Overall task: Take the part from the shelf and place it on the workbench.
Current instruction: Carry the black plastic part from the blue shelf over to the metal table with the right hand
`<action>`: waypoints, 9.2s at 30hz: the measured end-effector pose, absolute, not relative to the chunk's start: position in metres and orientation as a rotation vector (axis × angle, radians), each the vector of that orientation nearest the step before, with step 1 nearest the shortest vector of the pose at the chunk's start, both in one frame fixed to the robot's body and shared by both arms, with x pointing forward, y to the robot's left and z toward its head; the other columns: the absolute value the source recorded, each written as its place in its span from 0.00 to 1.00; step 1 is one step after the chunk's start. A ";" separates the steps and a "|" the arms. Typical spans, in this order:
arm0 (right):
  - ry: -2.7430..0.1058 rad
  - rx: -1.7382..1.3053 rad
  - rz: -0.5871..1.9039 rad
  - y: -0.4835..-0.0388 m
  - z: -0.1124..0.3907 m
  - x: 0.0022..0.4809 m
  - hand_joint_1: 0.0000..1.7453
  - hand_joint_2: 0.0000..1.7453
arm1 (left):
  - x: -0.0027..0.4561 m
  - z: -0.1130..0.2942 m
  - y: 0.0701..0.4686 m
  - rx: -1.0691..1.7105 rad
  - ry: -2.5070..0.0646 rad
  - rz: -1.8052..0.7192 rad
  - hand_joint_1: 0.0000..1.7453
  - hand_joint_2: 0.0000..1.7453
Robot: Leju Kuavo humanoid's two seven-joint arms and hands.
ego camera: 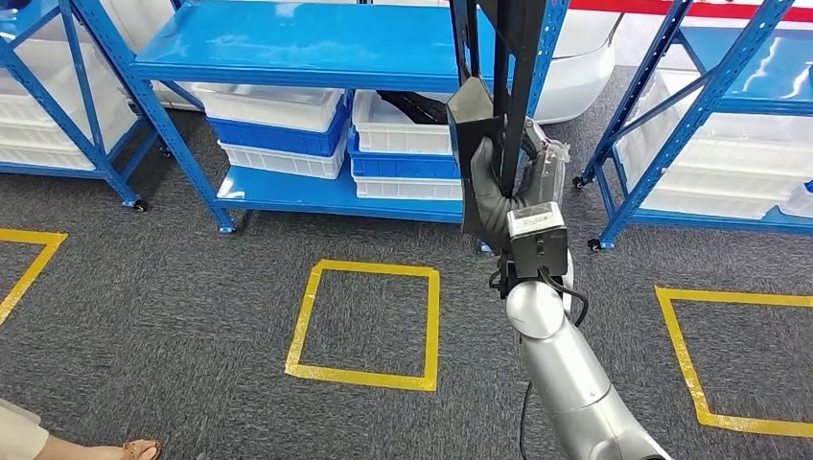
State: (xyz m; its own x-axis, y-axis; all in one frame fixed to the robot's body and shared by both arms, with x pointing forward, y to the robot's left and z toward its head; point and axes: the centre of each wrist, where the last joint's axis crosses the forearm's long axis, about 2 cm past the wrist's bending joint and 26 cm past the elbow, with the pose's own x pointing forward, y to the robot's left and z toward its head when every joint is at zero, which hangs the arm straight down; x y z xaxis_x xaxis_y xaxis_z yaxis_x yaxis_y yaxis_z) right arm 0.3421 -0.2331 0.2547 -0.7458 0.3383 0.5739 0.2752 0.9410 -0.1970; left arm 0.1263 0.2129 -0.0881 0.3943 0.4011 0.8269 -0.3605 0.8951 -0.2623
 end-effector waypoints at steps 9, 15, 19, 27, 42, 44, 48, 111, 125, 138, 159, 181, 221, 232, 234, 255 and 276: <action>-2.427 -0.439 0.141 -0.234 0.243 0.334 1.00 1.00 | 0.122 -0.090 0.216 -0.044 -1.066 0.489 0.00 0.00; -2.421 -0.433 0.149 -0.235 0.241 0.334 1.00 1.00 | 0.116 -0.091 0.213 -0.045 -1.058 0.499 0.00 0.00; -2.420 -0.432 0.150 -0.235 0.241 0.334 1.00 1.00 | 0.113 -0.092 0.212 -0.044 -1.051 0.499 0.00 0.00; -2.421 -0.449 0.151 -0.237 0.241 0.334 1.00 1.00 | 0.111 -0.092 0.213 -0.044 -1.050 0.496 0.00 0.00; -2.398 -0.476 0.172 -0.244 0.233 0.334 1.00 1.00 | 0.104 -0.094 0.212 -0.040 -1.037 0.498 0.00 0.00; -2.398 -0.476 0.172 -0.243 0.233 0.334 1.00 1.00 | 0.103 -0.094 0.213 -0.038 -1.035 0.500 0.00 0.00; -2.392 -0.476 0.177 -0.243 0.232 0.336 1.00 1.00 | 0.103 -0.094 0.213 -0.036 -1.033 0.508 0.00 0.00; -2.345 -0.610 0.134 -0.280 0.218 0.312 1.00 1.00 | 0.119 -0.089 0.203 -0.096 -1.036 0.487 0.00 0.00; -2.360 -0.658 0.157 -0.295 0.228 0.307 1.00 1.00 | 0.146 -0.080 0.199 -0.121 -1.082 0.481 0.00 0.00; -2.374 -0.751 0.182 -0.298 0.226 0.294 1.00 1.00 | 0.151 -0.079 0.200 -0.118 -1.075 0.469 0.00 0.00; -2.295 -0.677 0.225 -0.303 0.210 0.312 1.00 1.00 | 0.143 -0.082 0.211 -0.053 -1.075 0.524 0.00 0.00; -2.325 -0.590 0.262 -0.275 0.225 0.336 1.00 1.00 | 0.134 -0.086 0.219 -0.016 -1.075 0.548 0.00 0.00; -2.194 -0.586 0.185 -0.294 0.175 0.288 1.00 1.00 | 0.064 -0.103 0.227 0.227 -0.130 0.190 0.00 0.00; -2.200 -0.594 0.182 -0.293 0.177 0.272 1.00 1.00 | 0.056 -0.106 0.236 0.253 -0.150 0.140 0.00 0.00; -2.194 -0.588 0.192 -0.292 0.178 0.272 1.00 1.00 | 0.056 -0.105 0.236 0.250 -0.152 0.137 0.00 0.00; -2.215 -0.585 0.199 -0.289 0.192 0.287 1.00 1.00 | 0.058 -0.105 0.233 0.236 -0.161 0.140 0.00 0.00; -2.227 -0.562 0.212 -0.282 0.200 0.307 1.00 1.00 | 0.056 -0.104 0.227 0.242 -0.148 0.149 0.00 0.00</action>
